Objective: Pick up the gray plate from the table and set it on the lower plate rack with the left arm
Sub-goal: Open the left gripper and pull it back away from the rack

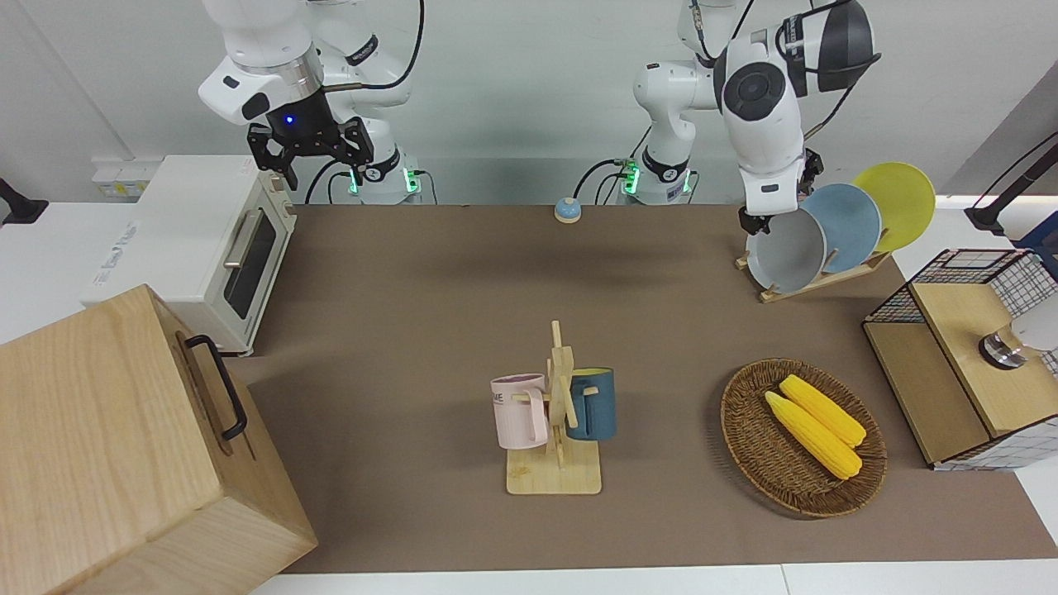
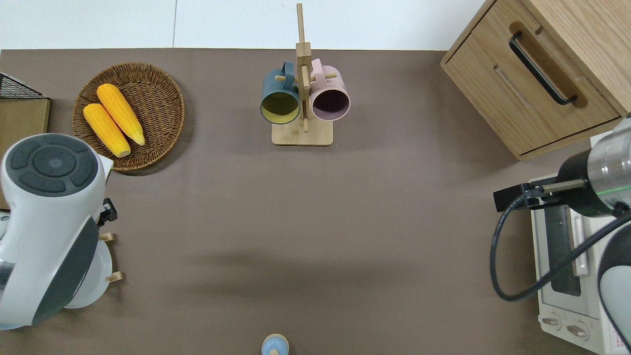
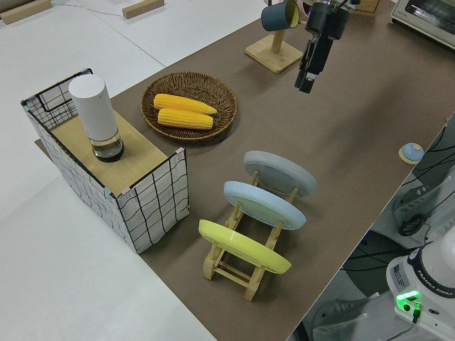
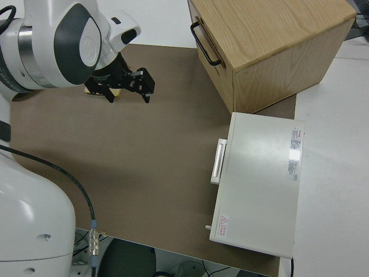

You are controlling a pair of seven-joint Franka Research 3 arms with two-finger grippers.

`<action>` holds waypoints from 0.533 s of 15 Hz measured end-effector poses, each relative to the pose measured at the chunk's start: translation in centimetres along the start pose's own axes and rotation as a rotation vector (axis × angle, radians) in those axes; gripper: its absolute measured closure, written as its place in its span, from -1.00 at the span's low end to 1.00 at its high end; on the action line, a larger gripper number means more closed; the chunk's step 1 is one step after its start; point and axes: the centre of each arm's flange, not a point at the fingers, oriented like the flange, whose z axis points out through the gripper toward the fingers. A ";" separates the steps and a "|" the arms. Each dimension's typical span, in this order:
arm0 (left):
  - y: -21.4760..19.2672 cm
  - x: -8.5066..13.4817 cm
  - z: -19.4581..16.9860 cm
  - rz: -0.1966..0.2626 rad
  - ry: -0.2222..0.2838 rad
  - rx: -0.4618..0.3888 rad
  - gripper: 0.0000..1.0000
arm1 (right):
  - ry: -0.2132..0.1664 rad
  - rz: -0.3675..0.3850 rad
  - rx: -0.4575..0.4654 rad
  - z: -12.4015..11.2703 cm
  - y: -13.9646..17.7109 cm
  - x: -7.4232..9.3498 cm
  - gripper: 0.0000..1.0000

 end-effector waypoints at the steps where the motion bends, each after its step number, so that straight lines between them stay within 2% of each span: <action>1: 0.0 0.0 -0.7 0.001 -0.009 -0.034 -0.99 | 0.000 0.000 0.000 0.0 0.0 0.0 -0.98; 5: -0.3 0.9 -5.3 -0.009 -0.038 -0.205 -0.99 | 0.000 0.000 0.000 0.0 0.0 0.0 -0.98; 6: -0.4 1.2 -6.2 0.010 -0.042 -0.238 -0.99 | 0.000 0.000 0.000 0.0 0.0 0.0 -0.98; 8: -0.2 1.5 -7.8 0.087 -0.052 -0.316 -0.99 | 0.000 0.000 0.000 0.0 0.0 0.0 -0.98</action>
